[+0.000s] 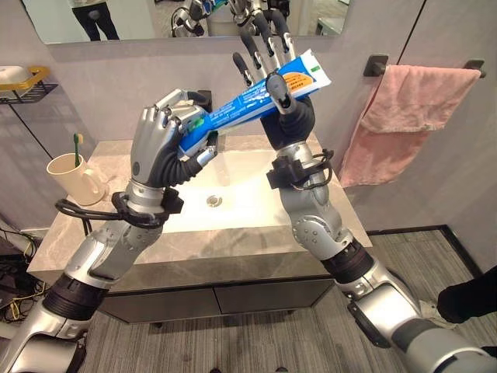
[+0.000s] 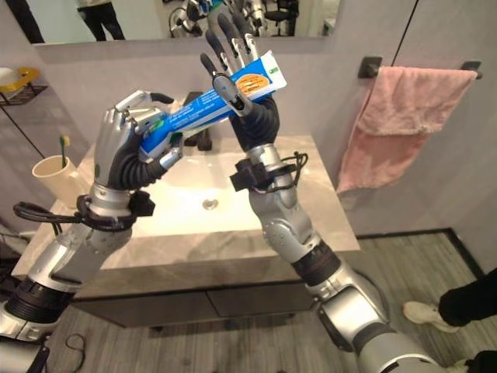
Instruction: Put brush and paste in cup on sink, flatten towel.
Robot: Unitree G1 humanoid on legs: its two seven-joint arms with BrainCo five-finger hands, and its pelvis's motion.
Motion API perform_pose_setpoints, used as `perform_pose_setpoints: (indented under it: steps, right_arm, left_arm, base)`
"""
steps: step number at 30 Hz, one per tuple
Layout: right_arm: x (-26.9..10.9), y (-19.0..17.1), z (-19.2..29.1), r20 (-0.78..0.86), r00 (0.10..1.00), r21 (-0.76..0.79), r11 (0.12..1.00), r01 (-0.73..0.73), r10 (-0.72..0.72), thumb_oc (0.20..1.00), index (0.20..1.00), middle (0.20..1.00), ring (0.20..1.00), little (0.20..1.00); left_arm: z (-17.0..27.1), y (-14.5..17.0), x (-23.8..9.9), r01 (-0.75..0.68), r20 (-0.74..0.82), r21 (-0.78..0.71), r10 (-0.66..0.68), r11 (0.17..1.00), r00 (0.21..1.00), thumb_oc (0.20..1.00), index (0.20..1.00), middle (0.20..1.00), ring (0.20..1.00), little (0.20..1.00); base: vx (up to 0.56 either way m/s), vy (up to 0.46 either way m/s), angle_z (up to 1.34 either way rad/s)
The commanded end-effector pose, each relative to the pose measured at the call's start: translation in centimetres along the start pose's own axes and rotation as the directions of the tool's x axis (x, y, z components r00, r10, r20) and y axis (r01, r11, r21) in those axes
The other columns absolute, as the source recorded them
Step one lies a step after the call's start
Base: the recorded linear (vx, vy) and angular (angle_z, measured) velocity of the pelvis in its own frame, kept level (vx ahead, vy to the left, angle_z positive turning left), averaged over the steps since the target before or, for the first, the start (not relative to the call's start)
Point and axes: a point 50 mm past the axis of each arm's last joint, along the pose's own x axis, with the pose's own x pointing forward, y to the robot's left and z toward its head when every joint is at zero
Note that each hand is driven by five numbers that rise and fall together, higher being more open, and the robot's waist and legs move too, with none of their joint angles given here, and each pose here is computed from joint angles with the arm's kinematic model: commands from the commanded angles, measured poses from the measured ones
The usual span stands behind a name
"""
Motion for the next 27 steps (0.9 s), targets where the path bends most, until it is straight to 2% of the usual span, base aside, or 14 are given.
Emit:
perform_pose_setpoints:
  steps: [1,2,3,5,6,7,8,15,16,17,18,19,20,27]
  right_arm:
    - [1.4,2.9,2.4,0.175,0.982,0.110,0.989,-0.095,0.075,1.000,1.000,1.000,1.000,1.000]
    - [1.3,3.2,2.3,0.175,0.981,0.140,0.985,-0.103,0.078,1.000,1.000,1.000,1.000,1.000]
    - [1.2,3.3,2.2,0.175,0.981,0.150,0.983,-0.107,0.080,0.925,0.925,0.925,0.925,0.925]
    - [1.1,3.5,2.1,0.175,0.981,0.164,0.980,-0.114,0.085,0.918,0.918,0.918,0.918,0.918]
    - [0.9,3.9,1.8,0.169,0.981,0.196,0.972,-0.130,0.097,0.573,0.573,0.573,0.573,0.573]
    - [0.9,4.0,1.8,0.166,0.981,0.196,0.971,-0.134,0.101,0.338,0.338,0.338,0.338,0.338]
    - [0.8,4.1,1.7,0.163,0.981,0.194,0.971,-0.141,0.110,0.200,0.200,0.200,0.200,0.200]
    - [0.2,3.0,1.5,0.156,0.987,0.194,0.979,-0.058,0.027,0.200,0.200,0.200,0.200,0.200]
    - [0.2,2.7,1.5,0.158,0.987,0.188,0.981,-0.036,0.006,0.200,0.200,0.200,0.200,0.200]
    - [0.2,2.7,1.5,0.157,0.988,0.187,0.982,-0.035,0.005,0.200,0.200,0.200,0.200,0.200]
    - [0.0,2.2,1.6,0.164,0.986,0.177,0.984,0.008,-0.037,0.200,0.200,0.200,0.200,0.200]
    - [0.0,2.2,1.6,0.163,0.986,0.177,0.984,0.009,-0.038,0.200,0.200,0.200,0.200,0.200]
    - [0.0,1.9,1.8,0.172,0.983,0.171,0.985,0.035,-0.065,0.200,0.200,0.200,0.200,0.200]
    - [0.1,0.7,2.1,0.204,0.961,0.145,0.977,0.157,-0.184,0.200,0.200,0.200,0.200,0.200]
  left_arm:
    - [0.2,0.0,0.7,-0.015,0.022,-0.022,0.016,1.000,1.000,0.200,0.200,0.200,0.200,0.200]
    - [0.1,-0.3,0.6,-0.012,0.011,-0.033,0.012,0.999,1.000,0.200,0.200,0.200,0.200,0.200]
    - [0.2,-0.4,0.6,-0.014,0.007,-0.036,0.014,0.999,1.000,0.200,0.200,0.200,0.200,0.200]
    - [0.2,-0.5,0.5,-0.015,0.003,-0.045,0.015,0.999,1.000,0.200,0.200,0.200,0.200,0.200]
    - [0.3,-0.6,0.5,-0.021,-0.001,-0.052,0.021,0.998,1.000,0.200,0.200,0.200,0.200,0.200]
    - [0.2,-0.6,0.5,-0.023,-0.005,-0.054,0.023,0.998,1.000,0.200,0.200,0.200,0.200,0.200]
    - [0.3,-0.7,0.5,-0.026,-0.007,-0.059,0.026,0.998,1.000,0.200,0.200,0.200,0.200,0.200]
    - [0.1,-0.6,0.2,-0.071,-0.051,-0.072,0.068,0.995,0.996,0.200,0.200,0.200,0.200,0.200]
    - [0.1,-0.5,0.1,-0.079,-0.059,-0.074,0.075,0.994,0.995,0.423,0.423,0.423,0.423,0.423]
    - [0.1,-0.5,0.1,-0.079,-0.059,-0.074,0.075,0.994,0.995,0.567,0.567,0.567,0.567,0.567]
    - [0.2,-0.5,-0.1,-0.088,-0.067,-0.083,0.082,0.993,0.994,0.655,0.655,0.655,0.655,0.655]
    - [0.2,-0.5,-0.1,-0.088,-0.068,-0.083,0.082,0.993,0.994,0.787,0.787,0.787,0.787,0.787]
    - [0.3,-0.3,-0.2,-0.095,-0.070,-0.088,0.089,0.992,0.994,1.000,1.000,1.000,1.000,1.000]
    - [0.4,0.1,-1.2,-0.118,-0.113,-0.131,0.103,0.984,0.988,1.000,1.000,1.000,1.000,1.000]
  base:
    - [0.00,0.000,0.00]
    - [0.00,0.000,0.00]
    - [0.00,0.000,0.00]
    - [0.00,0.000,0.00]
    - [0.00,0.000,0.00]
    - [0.00,0.000,0.00]
    - [0.00,0.000,0.00]
    - [0.00,0.000,0.00]
    - [0.00,0.000,0.00]
    - [0.00,0.000,0.00]
    - [0.00,0.000,0.00]
    - [0.00,0.000,0.00]
    - [0.00,0.000,0.00]
    - [0.00,0.004,0.06]
